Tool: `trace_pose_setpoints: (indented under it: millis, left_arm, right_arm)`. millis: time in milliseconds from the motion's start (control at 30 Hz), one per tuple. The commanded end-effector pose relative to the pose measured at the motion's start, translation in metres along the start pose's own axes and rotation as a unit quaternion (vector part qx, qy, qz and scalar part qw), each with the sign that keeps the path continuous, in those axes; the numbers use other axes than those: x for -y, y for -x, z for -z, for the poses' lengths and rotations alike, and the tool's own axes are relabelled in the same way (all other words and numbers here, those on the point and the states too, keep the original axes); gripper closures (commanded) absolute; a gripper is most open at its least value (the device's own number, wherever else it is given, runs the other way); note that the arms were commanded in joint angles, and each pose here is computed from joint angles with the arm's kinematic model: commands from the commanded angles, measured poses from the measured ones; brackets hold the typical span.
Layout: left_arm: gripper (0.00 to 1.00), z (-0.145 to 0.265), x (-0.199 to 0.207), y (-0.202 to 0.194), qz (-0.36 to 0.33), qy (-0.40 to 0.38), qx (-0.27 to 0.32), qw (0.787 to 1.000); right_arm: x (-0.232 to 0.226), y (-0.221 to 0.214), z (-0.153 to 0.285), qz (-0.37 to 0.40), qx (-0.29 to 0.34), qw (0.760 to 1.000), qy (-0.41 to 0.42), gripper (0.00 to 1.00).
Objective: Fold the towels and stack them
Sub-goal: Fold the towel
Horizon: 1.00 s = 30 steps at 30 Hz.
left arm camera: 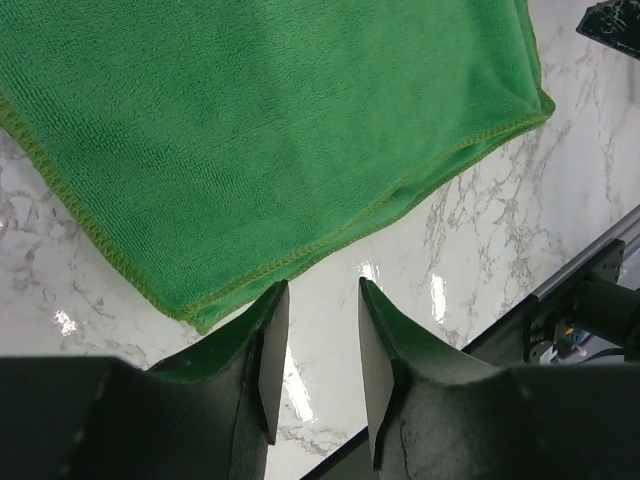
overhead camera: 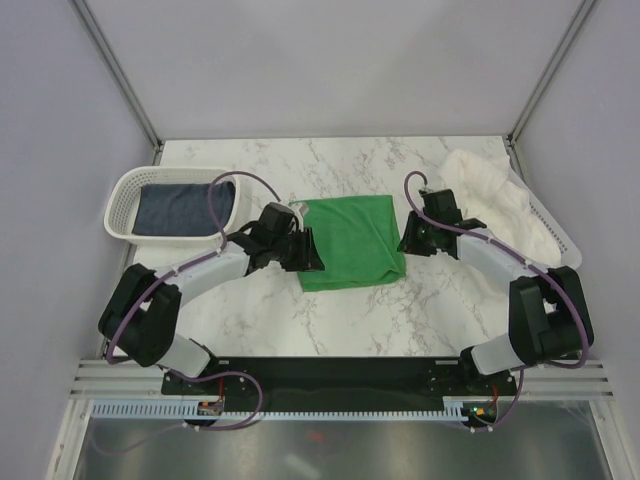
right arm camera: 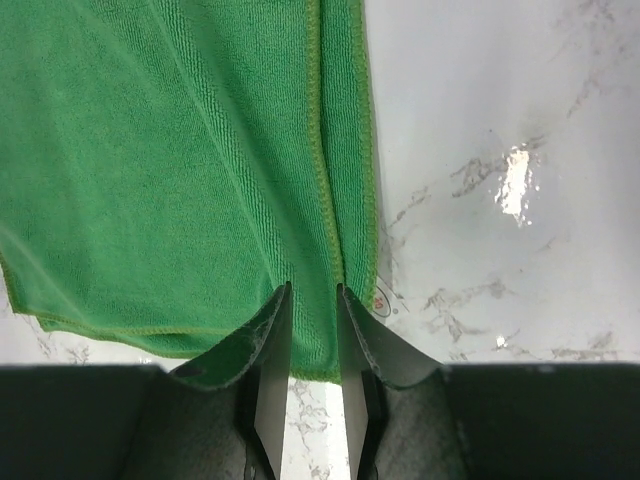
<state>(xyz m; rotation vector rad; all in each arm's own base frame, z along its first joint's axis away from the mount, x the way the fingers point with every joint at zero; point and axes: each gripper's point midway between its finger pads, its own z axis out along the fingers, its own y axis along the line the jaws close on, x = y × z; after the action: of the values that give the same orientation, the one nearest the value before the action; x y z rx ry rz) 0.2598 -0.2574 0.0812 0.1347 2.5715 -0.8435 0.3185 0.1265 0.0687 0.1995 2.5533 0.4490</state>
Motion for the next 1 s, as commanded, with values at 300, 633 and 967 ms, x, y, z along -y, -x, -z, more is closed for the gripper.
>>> trace_pose_setpoints:
  millis: [300,633,967]
  left_arm:
    - [0.60,-0.042,-0.029,-0.033,0.050,0.046,-0.050,0.996]
    - [0.62,-0.038,-0.034,-0.030,0.037,0.065,-0.043,0.996]
    - [0.62,-0.034,-0.047,-0.036,0.033,0.098,-0.050,0.993]
  right_arm:
    - [-0.001,-0.015,-0.042,0.020,-0.038,0.999,0.013,0.69]
    - [0.009,-0.026,-0.052,0.051,-0.047,0.997,-0.029,0.71]
    - [0.034,-0.007,-0.033,0.083,-0.007,0.988,-0.127,1.00]
